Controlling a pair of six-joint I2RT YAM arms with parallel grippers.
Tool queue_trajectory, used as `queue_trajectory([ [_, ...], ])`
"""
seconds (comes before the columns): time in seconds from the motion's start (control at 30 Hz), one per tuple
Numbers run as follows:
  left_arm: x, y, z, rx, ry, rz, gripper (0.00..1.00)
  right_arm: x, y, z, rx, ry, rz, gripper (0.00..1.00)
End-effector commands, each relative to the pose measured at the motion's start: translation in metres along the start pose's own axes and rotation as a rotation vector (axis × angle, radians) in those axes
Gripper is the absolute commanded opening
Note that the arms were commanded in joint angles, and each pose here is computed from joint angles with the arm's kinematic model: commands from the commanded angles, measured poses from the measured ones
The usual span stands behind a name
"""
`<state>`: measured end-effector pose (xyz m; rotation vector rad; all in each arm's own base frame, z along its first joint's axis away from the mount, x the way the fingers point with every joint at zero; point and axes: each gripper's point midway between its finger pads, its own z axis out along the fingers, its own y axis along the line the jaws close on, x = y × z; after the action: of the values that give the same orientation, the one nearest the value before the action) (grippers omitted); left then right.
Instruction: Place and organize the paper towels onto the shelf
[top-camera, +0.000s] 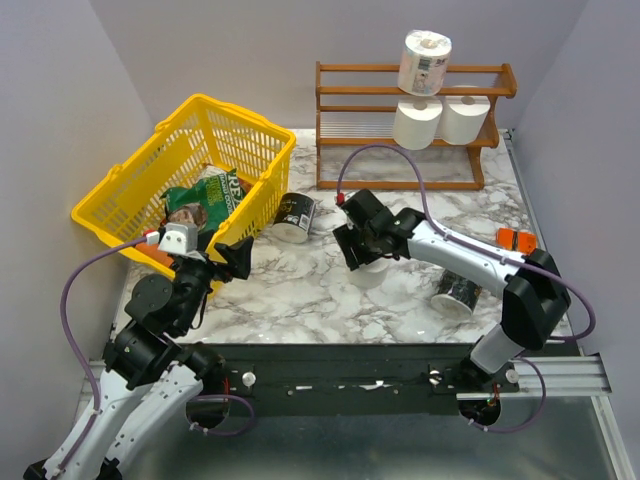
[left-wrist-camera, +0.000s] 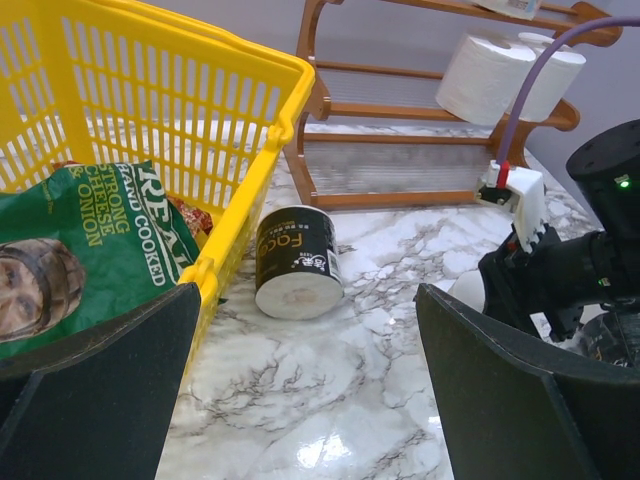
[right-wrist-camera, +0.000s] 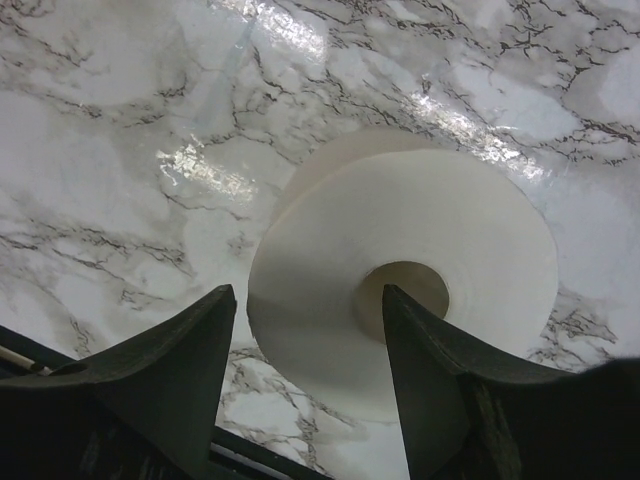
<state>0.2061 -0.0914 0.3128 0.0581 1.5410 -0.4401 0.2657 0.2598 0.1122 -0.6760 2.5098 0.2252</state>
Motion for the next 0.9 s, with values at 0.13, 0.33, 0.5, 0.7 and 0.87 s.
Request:
queue_trajectory([
  [0.13, -0.002, -0.003, 0.001, 0.019, -0.013, 0.000, 0.99, -0.002, -0.005, 0.006, 0.101, 0.015, -0.122, 0.58],
  [0.33, -0.003, -0.001, 0.000, 0.009, -0.018, 0.000, 0.99, -0.021, -0.002, -0.020, 0.046, -0.128, -0.370, 0.48],
  [0.5, -0.006, 0.000, -0.001, 0.000, -0.028, -0.002, 0.99, -0.059, -0.001, -0.062, 0.025, -0.331, -0.627, 0.46],
  [0.7, -0.008, 0.003, -0.003, -0.014, -0.036, -0.003, 0.99, -0.102, 0.005, -0.096, -0.003, -0.528, -0.917, 0.47],
  [0.87, -0.011, 0.006, -0.007, -0.020, -0.055, -0.012, 0.99, -0.138, -0.036, -0.081, 0.117, -0.515, -1.044, 0.48],
])
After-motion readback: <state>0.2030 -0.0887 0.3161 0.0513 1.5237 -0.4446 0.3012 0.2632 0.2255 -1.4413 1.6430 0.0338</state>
